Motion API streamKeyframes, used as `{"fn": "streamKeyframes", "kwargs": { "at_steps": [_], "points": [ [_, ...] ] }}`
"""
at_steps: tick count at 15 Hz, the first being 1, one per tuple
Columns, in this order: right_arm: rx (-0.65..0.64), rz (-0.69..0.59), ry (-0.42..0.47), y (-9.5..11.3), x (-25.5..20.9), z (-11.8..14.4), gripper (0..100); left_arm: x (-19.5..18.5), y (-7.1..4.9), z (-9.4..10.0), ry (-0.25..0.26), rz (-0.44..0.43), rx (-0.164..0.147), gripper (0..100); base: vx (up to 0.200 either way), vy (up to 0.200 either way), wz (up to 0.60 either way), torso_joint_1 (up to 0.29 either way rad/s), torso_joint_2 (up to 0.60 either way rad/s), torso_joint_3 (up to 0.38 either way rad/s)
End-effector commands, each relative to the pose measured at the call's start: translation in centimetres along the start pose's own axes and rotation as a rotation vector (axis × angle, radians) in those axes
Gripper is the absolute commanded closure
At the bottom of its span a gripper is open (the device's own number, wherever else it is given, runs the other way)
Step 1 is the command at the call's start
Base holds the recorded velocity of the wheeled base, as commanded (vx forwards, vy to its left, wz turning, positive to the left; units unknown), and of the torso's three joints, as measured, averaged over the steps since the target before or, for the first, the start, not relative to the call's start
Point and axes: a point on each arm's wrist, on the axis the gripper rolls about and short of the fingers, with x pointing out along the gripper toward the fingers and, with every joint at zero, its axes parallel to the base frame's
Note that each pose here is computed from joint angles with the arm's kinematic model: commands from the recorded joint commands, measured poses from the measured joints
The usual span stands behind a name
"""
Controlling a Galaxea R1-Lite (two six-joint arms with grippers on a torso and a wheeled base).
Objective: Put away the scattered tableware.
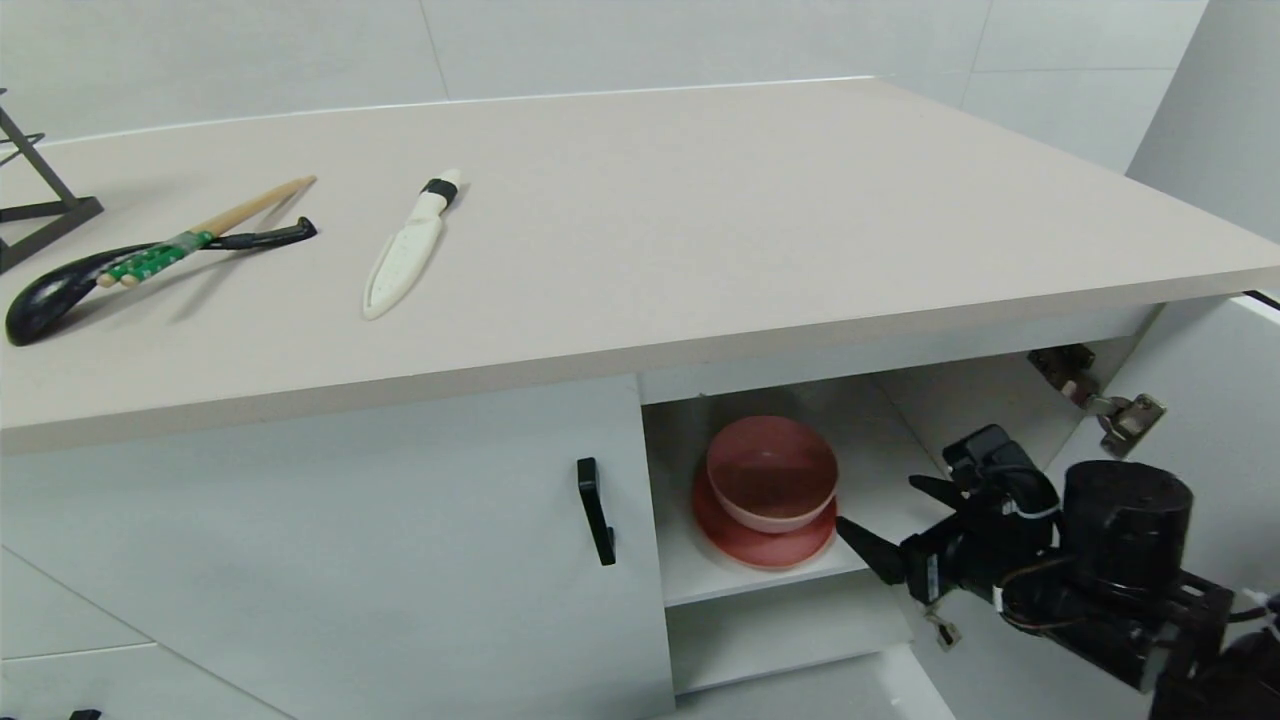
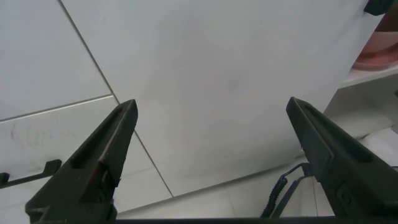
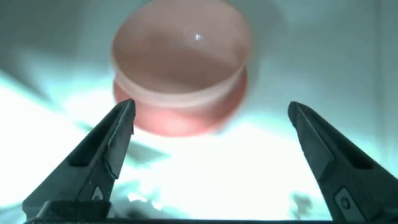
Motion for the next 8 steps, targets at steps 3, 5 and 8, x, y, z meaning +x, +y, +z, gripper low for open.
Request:
{"fn": "streamKeyframes", "kwargs": {
  "at_steps": [3,5,8],
  "points": [
    [-0.038,0.001,-0.072,0.2,-7.1,1.2,0,0.0,0.0,0.0,0.002,0.001,0.0,0,0.0,0.0,0.0,0.0,0.0,0.0],
    [-0.039,-0.001,-0.09,0.2,-9.3,1.1,0,0.0,0.0,0.0,0.002,0.001,0.0,0,0.0,0.0,0.0,0.0,0.0,0.0],
    [-0.034,-0.022,-0.15,0.0,-11.3,1.9,0,0.0,0.0,0.0,0.002,0.001,0.0,0,-0.2,0.0,0.0,0.002,0.0,0.001]
  ]
}}
